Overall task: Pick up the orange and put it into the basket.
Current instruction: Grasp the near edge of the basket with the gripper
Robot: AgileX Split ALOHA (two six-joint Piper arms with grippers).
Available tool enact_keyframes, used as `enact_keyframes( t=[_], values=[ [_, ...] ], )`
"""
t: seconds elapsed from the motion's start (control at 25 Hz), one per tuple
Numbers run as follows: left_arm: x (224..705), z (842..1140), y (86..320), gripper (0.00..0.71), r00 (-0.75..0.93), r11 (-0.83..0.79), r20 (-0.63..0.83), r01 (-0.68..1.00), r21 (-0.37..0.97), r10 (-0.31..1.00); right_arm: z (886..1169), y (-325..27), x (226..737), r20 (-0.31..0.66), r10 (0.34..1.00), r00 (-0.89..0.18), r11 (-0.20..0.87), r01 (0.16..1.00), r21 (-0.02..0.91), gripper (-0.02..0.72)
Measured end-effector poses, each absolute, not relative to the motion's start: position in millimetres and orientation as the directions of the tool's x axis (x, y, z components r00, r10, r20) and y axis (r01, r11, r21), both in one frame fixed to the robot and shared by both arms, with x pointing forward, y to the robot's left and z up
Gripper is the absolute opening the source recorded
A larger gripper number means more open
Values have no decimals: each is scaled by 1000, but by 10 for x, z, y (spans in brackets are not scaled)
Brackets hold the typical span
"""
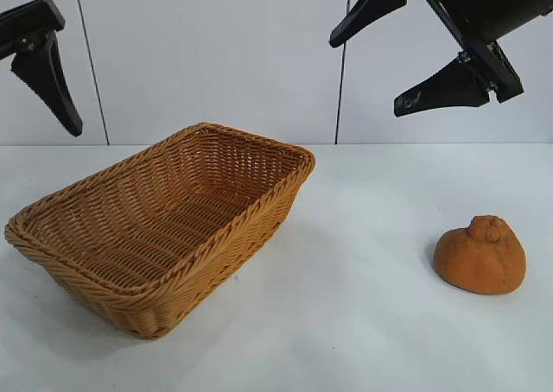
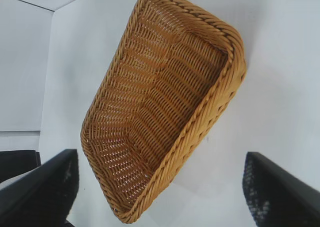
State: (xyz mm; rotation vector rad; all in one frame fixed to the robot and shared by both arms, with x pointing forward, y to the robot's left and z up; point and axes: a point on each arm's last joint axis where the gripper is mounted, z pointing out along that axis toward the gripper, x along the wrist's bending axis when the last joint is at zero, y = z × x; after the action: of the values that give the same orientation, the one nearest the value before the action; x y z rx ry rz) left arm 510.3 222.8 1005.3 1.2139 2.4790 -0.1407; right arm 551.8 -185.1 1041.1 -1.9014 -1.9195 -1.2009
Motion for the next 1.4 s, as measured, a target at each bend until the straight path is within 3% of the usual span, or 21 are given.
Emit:
enact_keyframes(
  t=[0.32, 0.84, 1.0, 1.08, 1.24, 1.28, 1.32, 1.4],
  values=[
    [5151, 9802, 2110, 643, -628, 683, -362, 729, 35, 689, 10412, -1854, 5524, 635, 755, -162, -152, 900, 409, 610],
    [5229, 8991, 2100, 643, -704, 736, -282, 677, 9, 651, 10412, -1853, 5524, 636, 755, -162, -152, 900, 409, 610],
    [5231, 8985, 2101, 625, -704, 737, -285, 676, 12, 650, 10412, -1855, 5527, 635, 756, -161, -154, 899, 411, 610],
    [5233, 8984, 2102, 540, -703, 737, -288, 675, 15, 650, 10412, -1855, 5528, 634, 756, -161, -155, 898, 412, 610],
    [5246, 8988, 2100, 230, -703, 741, -300, 671, 22, 645, 10412, -1856, 5529, 634, 756, -161, -156, 897, 413, 610],
    [5246, 8988, 2100, 230, -703, 741, -300, 671, 22, 645, 10412, -1856, 5529, 634, 756, -161, -156, 897, 413, 610],
    [5250, 8989, 2099, 145, -705, 745, -305, 667, 23, 641, 10412, -1856, 5529, 634, 756, -161, -156, 897, 413, 610],
    [5267, 9000, 2091, 90, -716, 759, -318, 651, 19, 622, 10413, -1856, 5529, 635, 756, -160, -156, 897, 412, 610]
  ],
)
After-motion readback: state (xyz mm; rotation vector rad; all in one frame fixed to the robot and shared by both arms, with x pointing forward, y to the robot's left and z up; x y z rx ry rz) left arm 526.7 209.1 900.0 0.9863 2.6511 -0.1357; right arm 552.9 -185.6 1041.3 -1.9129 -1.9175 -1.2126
